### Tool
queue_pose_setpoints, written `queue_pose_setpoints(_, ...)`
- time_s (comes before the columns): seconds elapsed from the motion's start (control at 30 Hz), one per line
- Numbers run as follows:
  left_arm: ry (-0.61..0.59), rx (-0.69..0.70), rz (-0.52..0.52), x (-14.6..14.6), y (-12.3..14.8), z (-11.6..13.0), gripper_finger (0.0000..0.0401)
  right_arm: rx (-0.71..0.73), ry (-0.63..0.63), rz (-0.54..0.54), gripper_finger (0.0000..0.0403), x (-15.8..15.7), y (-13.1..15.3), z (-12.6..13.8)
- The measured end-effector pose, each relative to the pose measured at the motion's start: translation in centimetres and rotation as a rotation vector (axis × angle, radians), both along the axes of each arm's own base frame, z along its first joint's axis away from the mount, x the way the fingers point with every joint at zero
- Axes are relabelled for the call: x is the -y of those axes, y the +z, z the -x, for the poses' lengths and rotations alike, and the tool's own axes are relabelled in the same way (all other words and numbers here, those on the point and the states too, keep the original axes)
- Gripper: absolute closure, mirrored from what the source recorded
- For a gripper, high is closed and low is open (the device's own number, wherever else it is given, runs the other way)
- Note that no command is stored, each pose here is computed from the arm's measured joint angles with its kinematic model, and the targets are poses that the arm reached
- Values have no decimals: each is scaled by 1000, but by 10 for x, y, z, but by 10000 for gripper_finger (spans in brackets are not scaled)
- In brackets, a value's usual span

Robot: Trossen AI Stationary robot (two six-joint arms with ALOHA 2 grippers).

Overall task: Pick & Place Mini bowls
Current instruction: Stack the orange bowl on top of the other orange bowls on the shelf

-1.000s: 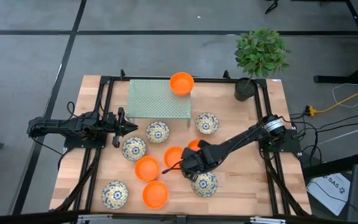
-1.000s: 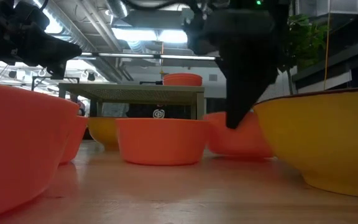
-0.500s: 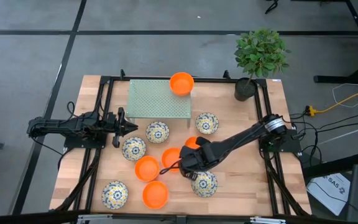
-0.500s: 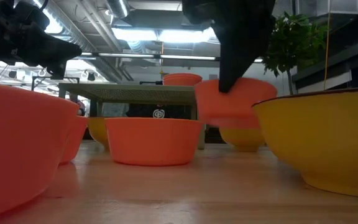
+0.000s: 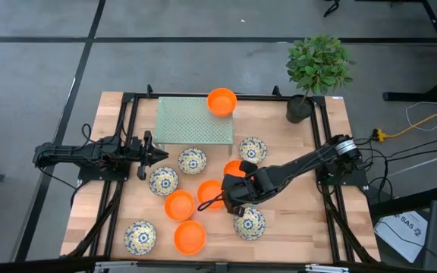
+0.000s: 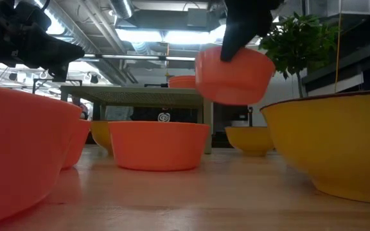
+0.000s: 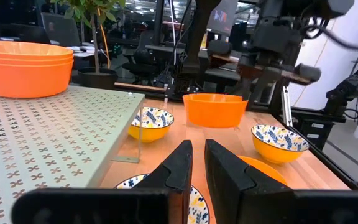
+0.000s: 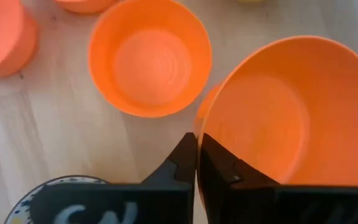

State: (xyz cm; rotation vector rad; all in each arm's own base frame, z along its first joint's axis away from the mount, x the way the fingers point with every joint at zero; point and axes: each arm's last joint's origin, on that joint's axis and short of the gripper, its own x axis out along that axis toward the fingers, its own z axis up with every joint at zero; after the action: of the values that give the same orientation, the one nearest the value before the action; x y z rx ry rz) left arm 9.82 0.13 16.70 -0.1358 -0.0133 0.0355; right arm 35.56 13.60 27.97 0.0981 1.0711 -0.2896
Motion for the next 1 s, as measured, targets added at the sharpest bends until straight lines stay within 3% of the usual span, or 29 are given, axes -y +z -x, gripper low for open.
queue_pose_setpoints(0.6,0,1,0,0,0,0,363,148,61,170,391,26,40,4)
queue_pose_setpoints(1.0,1,7,0,0,1,0,363,273,215,275,391,41,104,-2)
